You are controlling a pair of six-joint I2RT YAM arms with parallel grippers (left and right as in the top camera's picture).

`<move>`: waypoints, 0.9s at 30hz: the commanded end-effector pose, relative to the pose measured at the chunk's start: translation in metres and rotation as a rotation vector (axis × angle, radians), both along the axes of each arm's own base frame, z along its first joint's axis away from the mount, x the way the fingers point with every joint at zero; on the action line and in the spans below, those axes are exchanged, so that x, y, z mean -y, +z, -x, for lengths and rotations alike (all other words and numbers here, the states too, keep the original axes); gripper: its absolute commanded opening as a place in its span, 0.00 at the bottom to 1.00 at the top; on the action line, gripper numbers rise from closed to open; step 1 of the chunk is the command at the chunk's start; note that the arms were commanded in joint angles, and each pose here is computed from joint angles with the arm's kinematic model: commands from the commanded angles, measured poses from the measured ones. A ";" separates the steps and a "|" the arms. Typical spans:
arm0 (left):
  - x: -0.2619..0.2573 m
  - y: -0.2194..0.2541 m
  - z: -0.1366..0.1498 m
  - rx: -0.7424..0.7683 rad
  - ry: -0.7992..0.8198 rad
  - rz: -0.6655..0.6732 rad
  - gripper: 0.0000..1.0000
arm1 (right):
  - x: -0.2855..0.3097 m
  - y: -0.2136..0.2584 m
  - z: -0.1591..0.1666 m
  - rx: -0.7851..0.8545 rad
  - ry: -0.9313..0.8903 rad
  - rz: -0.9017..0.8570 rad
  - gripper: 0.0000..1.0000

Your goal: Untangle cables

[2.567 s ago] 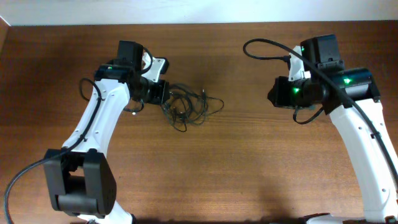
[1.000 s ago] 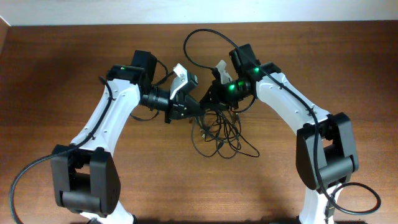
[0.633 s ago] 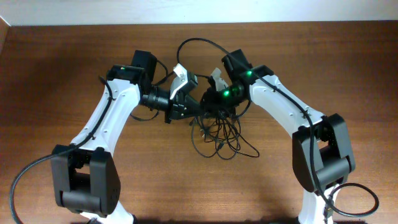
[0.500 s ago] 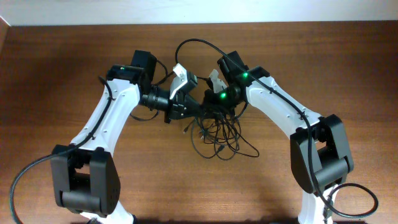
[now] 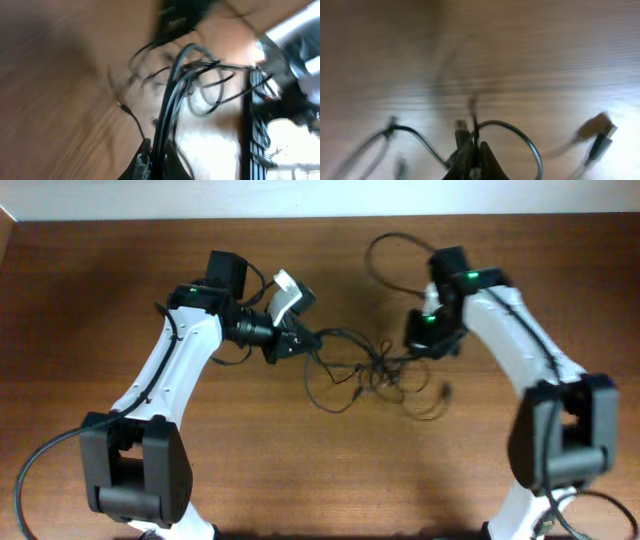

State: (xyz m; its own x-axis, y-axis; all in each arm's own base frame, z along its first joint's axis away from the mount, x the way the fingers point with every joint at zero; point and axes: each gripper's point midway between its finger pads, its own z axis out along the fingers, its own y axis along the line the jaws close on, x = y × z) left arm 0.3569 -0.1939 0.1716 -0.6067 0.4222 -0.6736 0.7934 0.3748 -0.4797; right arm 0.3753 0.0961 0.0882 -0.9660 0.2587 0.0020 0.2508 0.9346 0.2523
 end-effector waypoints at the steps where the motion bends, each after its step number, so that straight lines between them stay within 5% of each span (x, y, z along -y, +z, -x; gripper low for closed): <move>1: -0.065 -0.050 -0.034 -0.234 0.486 -0.347 0.00 | 0.082 0.033 0.003 0.072 -0.127 0.202 0.04; 8: -0.134 -0.079 -0.040 -0.310 0.912 -0.644 0.07 | 0.159 0.032 0.029 -0.029 -0.328 0.226 0.04; 13: -0.146 -0.082 -0.040 -0.350 1.011 -0.650 0.13 | 0.179 0.031 0.041 -0.067 -0.370 0.266 0.04; 15: -0.136 -0.080 -0.041 -0.367 0.989 -0.605 0.20 | 0.176 0.031 0.044 -0.080 -0.362 0.265 0.04; 20: -0.093 -0.069 -0.041 -0.336 0.727 -0.431 0.62 | 0.147 0.031 0.042 -0.088 -0.315 0.136 0.04; 23: -0.051 -0.048 -0.032 -0.322 0.501 -0.226 0.71 | 0.094 0.041 0.034 -0.023 -0.092 -0.110 0.04; 27: -0.019 -0.041 -0.024 -0.310 0.414 -0.176 0.80 | 0.041 0.049 0.036 -0.023 0.014 -0.231 0.04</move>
